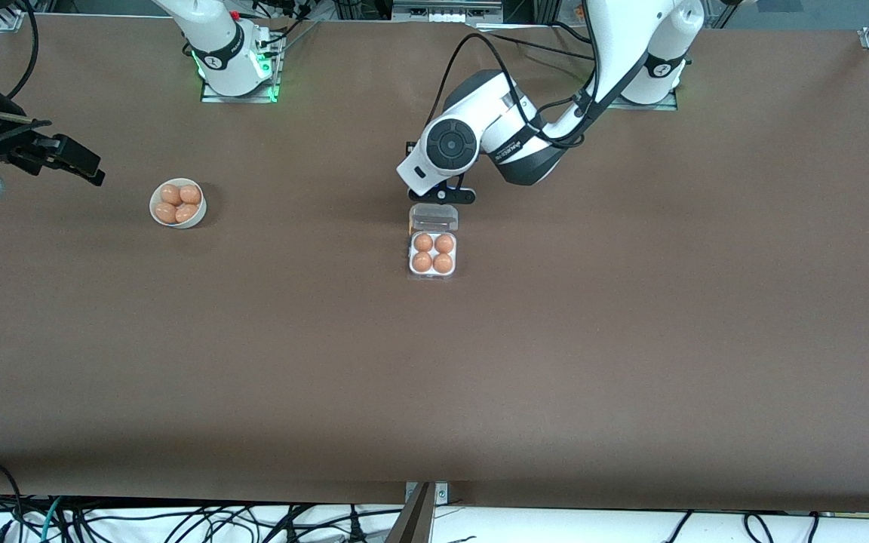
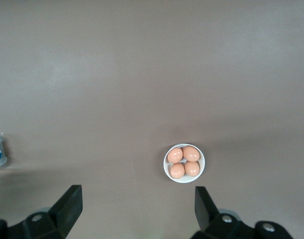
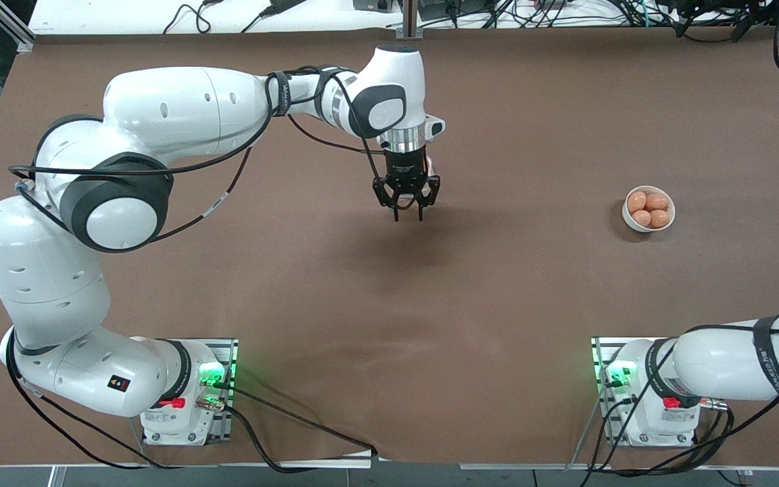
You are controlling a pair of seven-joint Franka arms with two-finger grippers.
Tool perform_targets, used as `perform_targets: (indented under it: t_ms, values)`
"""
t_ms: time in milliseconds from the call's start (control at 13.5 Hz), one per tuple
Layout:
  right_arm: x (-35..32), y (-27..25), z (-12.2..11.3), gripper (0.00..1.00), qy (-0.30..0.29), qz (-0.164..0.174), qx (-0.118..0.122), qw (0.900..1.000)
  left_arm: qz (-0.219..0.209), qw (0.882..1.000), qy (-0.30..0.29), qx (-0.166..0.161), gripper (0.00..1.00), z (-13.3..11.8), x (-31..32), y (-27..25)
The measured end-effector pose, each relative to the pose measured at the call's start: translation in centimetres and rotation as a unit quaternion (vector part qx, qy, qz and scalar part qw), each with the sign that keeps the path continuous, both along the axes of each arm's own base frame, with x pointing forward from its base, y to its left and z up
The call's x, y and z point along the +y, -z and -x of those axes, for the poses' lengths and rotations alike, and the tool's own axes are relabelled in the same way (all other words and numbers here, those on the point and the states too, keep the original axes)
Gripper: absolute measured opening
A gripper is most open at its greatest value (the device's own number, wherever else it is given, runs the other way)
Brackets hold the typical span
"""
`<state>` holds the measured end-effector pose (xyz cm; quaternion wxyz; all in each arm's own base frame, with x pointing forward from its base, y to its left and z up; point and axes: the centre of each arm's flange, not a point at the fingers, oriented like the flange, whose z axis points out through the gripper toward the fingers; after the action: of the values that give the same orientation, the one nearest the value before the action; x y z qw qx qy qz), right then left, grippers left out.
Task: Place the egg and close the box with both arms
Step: 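Lower the left gripper and grasp the open carton lid edge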
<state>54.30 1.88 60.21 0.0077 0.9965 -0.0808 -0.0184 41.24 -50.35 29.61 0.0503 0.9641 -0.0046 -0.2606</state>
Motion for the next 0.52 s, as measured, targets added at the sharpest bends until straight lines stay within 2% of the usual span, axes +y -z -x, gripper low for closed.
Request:
perform_targets:
  t_ms: [296,519]
  values:
    - [0.0,0.0,0.0,1.00,0.000,0.000,0.000,1.000,0.015,1.000,-0.016,-0.009,0.01,-0.9,-0.3,1.0]
    - [0.0,0.0,0.0,1.00,0.000,0.000,0.000,1.000,0.016,0.999,-0.027,-0.012,0.01,-2.2,0.0,1.3]
